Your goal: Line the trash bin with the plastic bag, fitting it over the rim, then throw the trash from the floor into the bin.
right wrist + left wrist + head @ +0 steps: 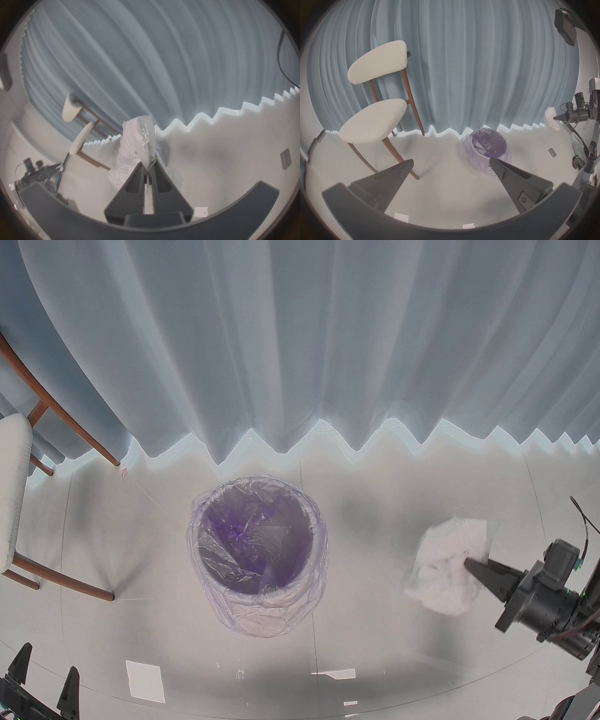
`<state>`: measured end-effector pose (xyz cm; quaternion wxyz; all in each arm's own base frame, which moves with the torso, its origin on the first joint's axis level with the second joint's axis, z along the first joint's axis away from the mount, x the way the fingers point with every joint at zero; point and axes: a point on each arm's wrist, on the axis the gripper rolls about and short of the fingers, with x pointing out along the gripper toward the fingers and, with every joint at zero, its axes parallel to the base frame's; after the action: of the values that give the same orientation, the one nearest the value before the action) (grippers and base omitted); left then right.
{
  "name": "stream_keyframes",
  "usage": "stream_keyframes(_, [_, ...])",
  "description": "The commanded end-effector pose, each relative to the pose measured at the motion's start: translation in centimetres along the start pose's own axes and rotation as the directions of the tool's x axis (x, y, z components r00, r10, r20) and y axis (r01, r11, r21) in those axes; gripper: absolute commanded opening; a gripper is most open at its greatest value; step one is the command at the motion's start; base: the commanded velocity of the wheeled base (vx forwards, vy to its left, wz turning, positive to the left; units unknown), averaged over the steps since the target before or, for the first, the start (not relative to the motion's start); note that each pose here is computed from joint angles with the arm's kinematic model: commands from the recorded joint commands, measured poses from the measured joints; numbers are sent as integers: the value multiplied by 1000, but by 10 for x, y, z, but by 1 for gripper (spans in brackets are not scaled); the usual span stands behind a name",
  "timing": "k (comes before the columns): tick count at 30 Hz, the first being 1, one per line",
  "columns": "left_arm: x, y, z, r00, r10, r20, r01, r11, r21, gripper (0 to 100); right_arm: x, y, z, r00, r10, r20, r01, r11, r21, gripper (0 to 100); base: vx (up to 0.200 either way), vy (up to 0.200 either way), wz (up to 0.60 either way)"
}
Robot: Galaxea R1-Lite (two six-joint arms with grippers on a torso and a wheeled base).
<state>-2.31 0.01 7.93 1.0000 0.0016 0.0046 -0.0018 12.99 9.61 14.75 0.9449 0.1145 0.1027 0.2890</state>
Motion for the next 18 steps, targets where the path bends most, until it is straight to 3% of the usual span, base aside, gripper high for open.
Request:
stream_keyframes(1, [0, 0, -4, 1000, 1, -2, -1, 1000, 0, 100, 32, -24, 9, 991, -130, 33, 127, 989, 70, 0, 0, 0, 0])
stream_keyframes(4, [0, 0, -4, 1000, 1, -2, -1, 1000, 0, 100, 50, -25, 9, 990, -108, 93, 98, 990, 106, 0, 0, 0, 0])
stream_keyframes(10, [0, 0, -4, 1000, 1, -2, -1, 1000, 0, 100, 78, -10, -14, 994, -11, 106, 0, 995, 96, 0, 0, 0, 0])
stream_keyframes(18, [0, 0, -4, 1000, 1, -2, -1, 1000, 0, 100, 100, -4, -10, 982, -24, 185, 6, 995, 99, 0, 0, 0, 0])
